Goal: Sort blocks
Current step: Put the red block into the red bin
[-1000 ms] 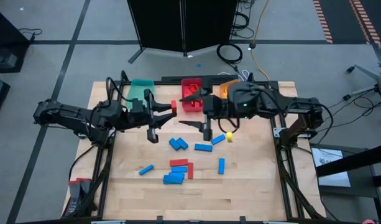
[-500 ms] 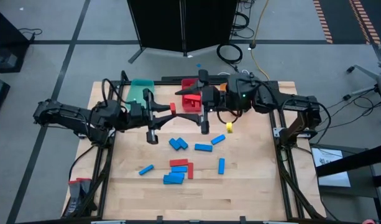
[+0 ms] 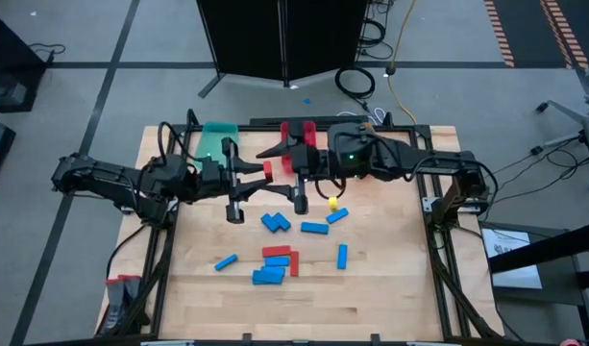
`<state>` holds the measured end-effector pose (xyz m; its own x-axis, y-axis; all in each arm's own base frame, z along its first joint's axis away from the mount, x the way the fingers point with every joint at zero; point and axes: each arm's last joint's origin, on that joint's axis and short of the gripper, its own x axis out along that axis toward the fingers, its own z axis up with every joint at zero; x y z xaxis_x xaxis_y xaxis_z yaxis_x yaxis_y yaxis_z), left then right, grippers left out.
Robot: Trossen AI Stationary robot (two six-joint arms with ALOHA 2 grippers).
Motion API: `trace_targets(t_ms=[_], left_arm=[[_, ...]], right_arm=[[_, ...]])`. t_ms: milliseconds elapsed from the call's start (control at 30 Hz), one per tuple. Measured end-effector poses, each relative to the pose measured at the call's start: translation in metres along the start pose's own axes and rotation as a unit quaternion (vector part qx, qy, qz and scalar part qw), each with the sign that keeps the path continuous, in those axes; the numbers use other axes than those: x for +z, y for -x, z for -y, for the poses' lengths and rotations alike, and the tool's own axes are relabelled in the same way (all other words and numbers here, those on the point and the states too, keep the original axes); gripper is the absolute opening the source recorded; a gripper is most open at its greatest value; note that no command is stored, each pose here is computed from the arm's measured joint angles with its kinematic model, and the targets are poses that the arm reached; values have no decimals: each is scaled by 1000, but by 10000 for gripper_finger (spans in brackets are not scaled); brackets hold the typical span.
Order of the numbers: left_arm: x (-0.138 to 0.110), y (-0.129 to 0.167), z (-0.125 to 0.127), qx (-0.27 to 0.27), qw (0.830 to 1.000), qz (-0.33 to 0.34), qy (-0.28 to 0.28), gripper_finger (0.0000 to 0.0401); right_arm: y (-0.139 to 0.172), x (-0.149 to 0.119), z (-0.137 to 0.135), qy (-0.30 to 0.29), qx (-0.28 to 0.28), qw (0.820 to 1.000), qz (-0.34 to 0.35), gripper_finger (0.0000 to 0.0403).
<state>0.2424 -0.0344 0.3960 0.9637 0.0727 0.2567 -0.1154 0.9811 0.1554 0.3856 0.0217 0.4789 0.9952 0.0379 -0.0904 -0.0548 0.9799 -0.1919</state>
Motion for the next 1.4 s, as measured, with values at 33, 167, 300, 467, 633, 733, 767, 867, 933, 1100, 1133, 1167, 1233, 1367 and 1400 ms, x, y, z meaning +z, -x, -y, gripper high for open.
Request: trace_targets(t_ms=[33, 167, 300, 467, 633, 733, 767, 867, 933, 1100, 1133, 1167, 1233, 1367, 1400], left_arm=[[0, 0, 0, 0, 1000, 0, 0, 107], [0, 0, 0, 0, 1000, 0, 1, 107], [0, 0, 0, 0, 1000, 0, 1, 107], [0, 0, 0, -1, 1000, 1, 1, 107], [0, 0, 0, -4, 1000, 1, -4, 107], [0, 0, 0, -4, 1000, 1, -4, 107], [0, 0, 0, -4, 1000, 1, -4, 107], [0, 0, 0, -3, 1000, 1, -3, 107], [0, 0, 0, -1, 1000, 0, -3, 107], [-3, 0, 0, 15, 1000, -21, -6, 166], [-4, 0, -1, 21, 999, -27, -7, 192], [-5, 0, -1, 33, 999, -33, -9, 218], [-7, 0, -3, 63, 997, -47, -15, 265], [-12, 2, -4, 101, 991, -81, -26, 338], [-14, 2, -4, 112, 989, -92, -30, 350]], right_arm=[[1, 1, 0, 1, -1, 1000, 2, 286], [3, 2, 1, 1, -2, 1000, 3, 251], [3, 1, 1, 2, -2, 1000, -1, 195], [3, 0, 0, 2, -2, 1000, -10, 130], [3, 0, 1, 2, 1, 1000, -10, 91], [3, 0, 1, 4, 0, 1000, -10, 91], [3, 0, 1, 5, 0, 1000, -10, 91], [3, 0, 1, 5, 0, 1000, -10, 91], [3, 0, 2, 5, -1, 1000, -10, 91], [3, 0, 4, 21, -14, 1000, -11, 91], [4, 0, 5, 24, -20, 999, -12, 91], [6, 2, 7, 28, -28, 999, -11, 91], [10, 6, 11, 32, -41, 999, -4, 91], [24, 17, 24, 33, -62, 997, 9, 91], [27, 17, 28, 33, -73, 997, 7, 91]])
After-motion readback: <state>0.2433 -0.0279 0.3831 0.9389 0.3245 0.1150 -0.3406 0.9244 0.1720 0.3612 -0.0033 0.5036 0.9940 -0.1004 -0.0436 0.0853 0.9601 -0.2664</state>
